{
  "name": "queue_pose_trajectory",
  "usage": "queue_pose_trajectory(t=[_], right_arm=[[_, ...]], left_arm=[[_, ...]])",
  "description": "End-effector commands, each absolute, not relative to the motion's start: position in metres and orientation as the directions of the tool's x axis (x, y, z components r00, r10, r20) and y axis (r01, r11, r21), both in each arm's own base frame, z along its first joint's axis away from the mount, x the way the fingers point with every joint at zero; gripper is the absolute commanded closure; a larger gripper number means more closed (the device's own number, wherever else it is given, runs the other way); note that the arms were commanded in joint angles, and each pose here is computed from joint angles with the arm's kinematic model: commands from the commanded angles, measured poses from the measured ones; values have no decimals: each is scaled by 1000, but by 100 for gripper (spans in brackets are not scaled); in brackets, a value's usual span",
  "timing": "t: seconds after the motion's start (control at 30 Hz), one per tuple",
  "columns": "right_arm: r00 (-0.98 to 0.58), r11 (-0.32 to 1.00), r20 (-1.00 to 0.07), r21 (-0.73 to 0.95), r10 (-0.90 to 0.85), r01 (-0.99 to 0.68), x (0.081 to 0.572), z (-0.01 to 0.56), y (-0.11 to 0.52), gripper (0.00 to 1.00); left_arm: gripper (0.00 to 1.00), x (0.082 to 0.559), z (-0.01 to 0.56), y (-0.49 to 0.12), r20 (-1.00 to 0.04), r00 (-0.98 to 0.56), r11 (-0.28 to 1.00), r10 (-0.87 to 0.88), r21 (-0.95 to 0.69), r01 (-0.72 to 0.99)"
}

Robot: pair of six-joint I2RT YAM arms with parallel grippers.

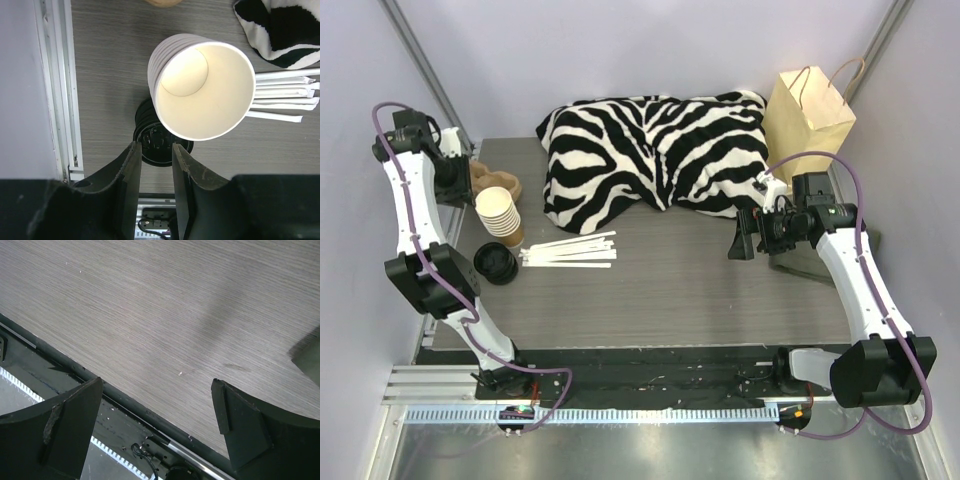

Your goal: Pack the takeout coffee

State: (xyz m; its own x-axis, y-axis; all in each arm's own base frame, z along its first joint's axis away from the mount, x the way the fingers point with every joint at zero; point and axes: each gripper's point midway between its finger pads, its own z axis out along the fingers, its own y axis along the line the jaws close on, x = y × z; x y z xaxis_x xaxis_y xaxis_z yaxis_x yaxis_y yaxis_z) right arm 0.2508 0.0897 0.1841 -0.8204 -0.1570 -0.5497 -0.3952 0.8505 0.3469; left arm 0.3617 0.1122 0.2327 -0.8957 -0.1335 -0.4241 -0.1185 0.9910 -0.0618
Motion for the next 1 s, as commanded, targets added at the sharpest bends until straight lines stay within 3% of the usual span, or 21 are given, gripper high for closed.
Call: queue_pose_trajectory(t=[0.0, 0.43, 0.97], right_arm=[[-802, 844, -577, 347, -151, -409, 254, 188, 93, 0], [-803, 842, -577, 350, -150, -409, 255, 186, 94, 0], [-807, 837, -570, 360, -153, -413, 254, 183, 95, 0]], left_arm=[[65, 349, 220, 105, -344, -928, 989, -143, -92, -118], [62, 359, 199, 100, -324, -932, 984, -161, -120, -128], [64, 379, 212, 97, -372, -909, 979, -189, -149, -142]])
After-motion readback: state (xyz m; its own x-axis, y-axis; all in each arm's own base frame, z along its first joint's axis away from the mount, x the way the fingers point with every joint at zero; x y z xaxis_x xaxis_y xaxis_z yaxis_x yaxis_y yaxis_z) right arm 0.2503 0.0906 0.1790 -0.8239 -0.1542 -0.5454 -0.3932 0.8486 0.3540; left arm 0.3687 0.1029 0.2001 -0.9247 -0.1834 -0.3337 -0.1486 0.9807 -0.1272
